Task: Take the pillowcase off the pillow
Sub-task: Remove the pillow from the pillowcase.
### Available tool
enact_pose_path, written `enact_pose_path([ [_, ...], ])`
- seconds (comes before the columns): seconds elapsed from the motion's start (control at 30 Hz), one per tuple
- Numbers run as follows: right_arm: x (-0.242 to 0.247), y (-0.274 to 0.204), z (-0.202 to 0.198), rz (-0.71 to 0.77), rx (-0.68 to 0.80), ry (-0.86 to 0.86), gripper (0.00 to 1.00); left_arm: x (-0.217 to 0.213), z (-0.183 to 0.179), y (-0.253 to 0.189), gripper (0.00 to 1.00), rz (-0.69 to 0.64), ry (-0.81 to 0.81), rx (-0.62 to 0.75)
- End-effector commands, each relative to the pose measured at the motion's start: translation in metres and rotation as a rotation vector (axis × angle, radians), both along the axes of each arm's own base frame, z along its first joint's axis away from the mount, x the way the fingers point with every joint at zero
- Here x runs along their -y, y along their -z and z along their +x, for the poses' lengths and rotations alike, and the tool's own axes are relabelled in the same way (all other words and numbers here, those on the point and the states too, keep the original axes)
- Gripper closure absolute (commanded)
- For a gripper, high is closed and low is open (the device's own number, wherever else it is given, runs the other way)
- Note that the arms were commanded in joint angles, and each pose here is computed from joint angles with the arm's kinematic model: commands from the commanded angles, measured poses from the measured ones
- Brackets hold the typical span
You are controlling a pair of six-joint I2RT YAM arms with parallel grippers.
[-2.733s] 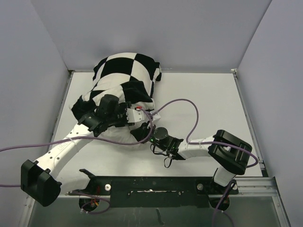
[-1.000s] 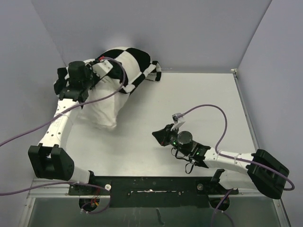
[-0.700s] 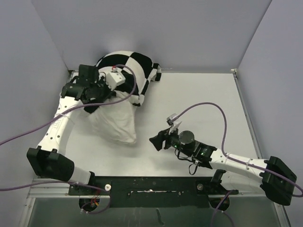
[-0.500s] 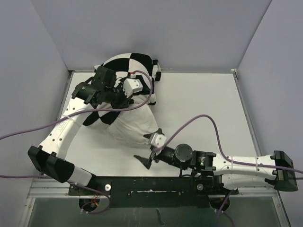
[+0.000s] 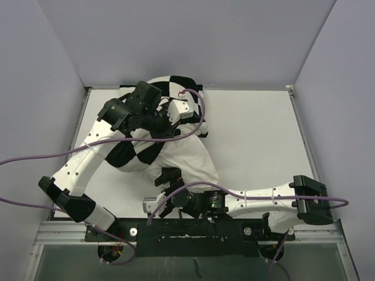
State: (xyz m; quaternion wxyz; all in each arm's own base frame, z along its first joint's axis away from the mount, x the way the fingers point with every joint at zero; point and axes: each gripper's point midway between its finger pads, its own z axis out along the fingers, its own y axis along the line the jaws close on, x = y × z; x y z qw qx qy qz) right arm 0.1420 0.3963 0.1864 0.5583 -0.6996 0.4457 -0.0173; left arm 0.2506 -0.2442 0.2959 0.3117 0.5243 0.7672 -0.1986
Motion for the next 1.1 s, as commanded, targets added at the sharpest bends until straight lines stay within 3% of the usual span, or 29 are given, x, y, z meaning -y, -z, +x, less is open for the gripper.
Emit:
enact_pose_path([
  [0.0,0.025,-0.043,0.041,-0.068,0.242,0.111,0.02,0.012,0.004,-0.048,1.0,-0.136,0.022,0.123],
  [0.27,0.024,-0.034,0.071,-0.172,0.225,0.095,0.0,0.015,-0.013,-0.053,1.0,-0.176,0.062,0.068],
  [0.3,0.02,-0.028,0.075,-0.194,0.223,0.087,0.05,0.016,-0.015,-0.056,1.0,-0.183,0.066,0.061],
  [0.37,0.016,-0.016,0.084,-0.258,0.195,0.086,0.26,0.017,-0.018,-0.064,1.0,-0.203,0.076,0.068],
  [0.4,0.015,-0.013,0.092,-0.273,0.167,0.102,0.44,0.017,-0.019,-0.07,1.0,-0.214,0.081,0.082],
  [0.47,0.015,-0.021,0.104,-0.262,0.117,0.141,0.96,0.015,-0.02,-0.084,1.0,-0.231,0.085,0.121],
  [0.5,0.014,-0.034,0.108,-0.212,0.097,0.167,1.0,0.013,-0.02,-0.092,1.0,-0.238,0.081,0.143],
  [0.63,0.02,-0.14,0.095,0.15,0.017,0.145,1.0,-0.001,-0.012,-0.131,1.0,-0.287,0.041,0.285],
  [0.73,0.039,-0.219,0.076,0.389,-0.071,0.099,1.0,-0.018,-0.004,-0.177,0.97,-0.358,-0.023,0.49],
  [0.83,0.057,-0.282,0.051,0.525,-0.152,0.032,1.0,-0.036,-0.003,-0.234,0.75,-0.443,-0.076,0.732],
  [0.93,0.074,-0.334,0.032,0.645,-0.208,-0.015,1.0,-0.051,-0.015,-0.282,0.34,-0.514,-0.095,0.89],
  [1.07,0.086,-0.365,0.026,0.755,-0.219,-0.023,1.0,-0.056,-0.038,-0.287,0.24,-0.505,-0.037,0.86],
])
